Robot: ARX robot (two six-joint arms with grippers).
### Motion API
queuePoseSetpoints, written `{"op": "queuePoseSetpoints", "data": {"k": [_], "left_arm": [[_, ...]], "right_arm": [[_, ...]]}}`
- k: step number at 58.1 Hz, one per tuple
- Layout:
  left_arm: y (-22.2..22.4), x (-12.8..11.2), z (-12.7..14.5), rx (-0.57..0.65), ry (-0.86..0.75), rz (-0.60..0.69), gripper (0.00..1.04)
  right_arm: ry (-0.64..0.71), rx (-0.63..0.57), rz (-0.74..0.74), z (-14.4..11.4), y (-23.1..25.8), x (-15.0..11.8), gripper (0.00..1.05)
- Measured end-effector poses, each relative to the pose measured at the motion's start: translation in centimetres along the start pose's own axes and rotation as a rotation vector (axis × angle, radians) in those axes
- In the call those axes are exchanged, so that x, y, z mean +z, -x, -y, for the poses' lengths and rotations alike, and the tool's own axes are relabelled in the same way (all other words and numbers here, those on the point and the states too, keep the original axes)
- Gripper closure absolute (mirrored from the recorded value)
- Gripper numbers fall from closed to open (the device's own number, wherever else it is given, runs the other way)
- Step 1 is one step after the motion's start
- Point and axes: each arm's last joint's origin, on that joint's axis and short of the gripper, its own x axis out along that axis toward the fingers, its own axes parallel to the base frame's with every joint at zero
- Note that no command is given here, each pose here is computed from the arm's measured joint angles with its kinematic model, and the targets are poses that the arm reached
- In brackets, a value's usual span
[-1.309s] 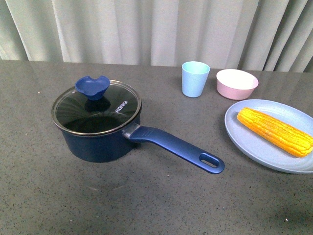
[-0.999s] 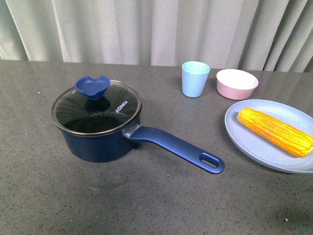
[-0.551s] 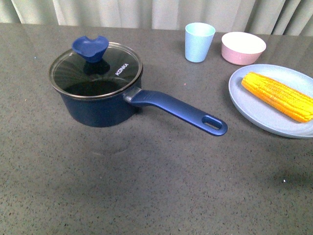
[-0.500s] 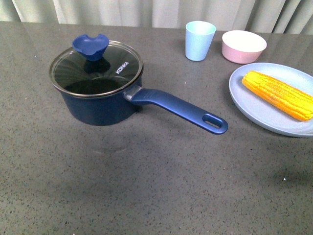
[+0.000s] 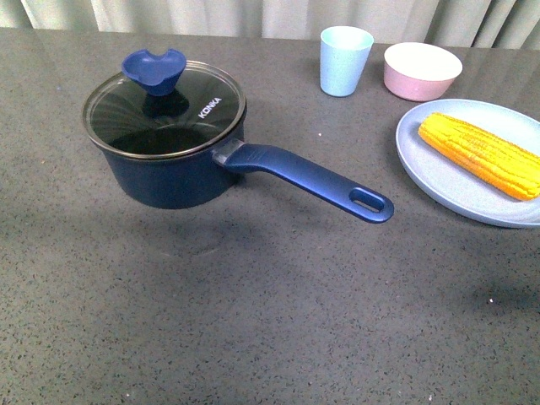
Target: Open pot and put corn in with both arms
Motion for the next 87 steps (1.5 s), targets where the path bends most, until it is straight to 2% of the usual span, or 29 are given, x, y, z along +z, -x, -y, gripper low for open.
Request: {"op": "queuePoseSetpoints", "data": {"k": [19,33,59,87], "left_arm": [[-5.9,-0.2,1.9,-0.067,-0.028,-0.049,0.09],[-8.7,-0.2,3.0,-0.097,-0.042,-0.050,0.09],[-13.1,0.3,2.8,-0.079,-0.041,-0.048,0.09],[-15.8,0.9,2.6,-0.066,-0.043,-0.045,0.09]], "right_arm": [[0.000,0.000,0.000,0.0,0.0,0.0,0.09],[0.000,0.000,0.000,0.0,0.0,0.0,0.09],[0.000,0.000,0.000,0.0,0.0,0.0,0.09],[0.000,0.000,0.000,0.0,0.0,0.0,0.09]]}}
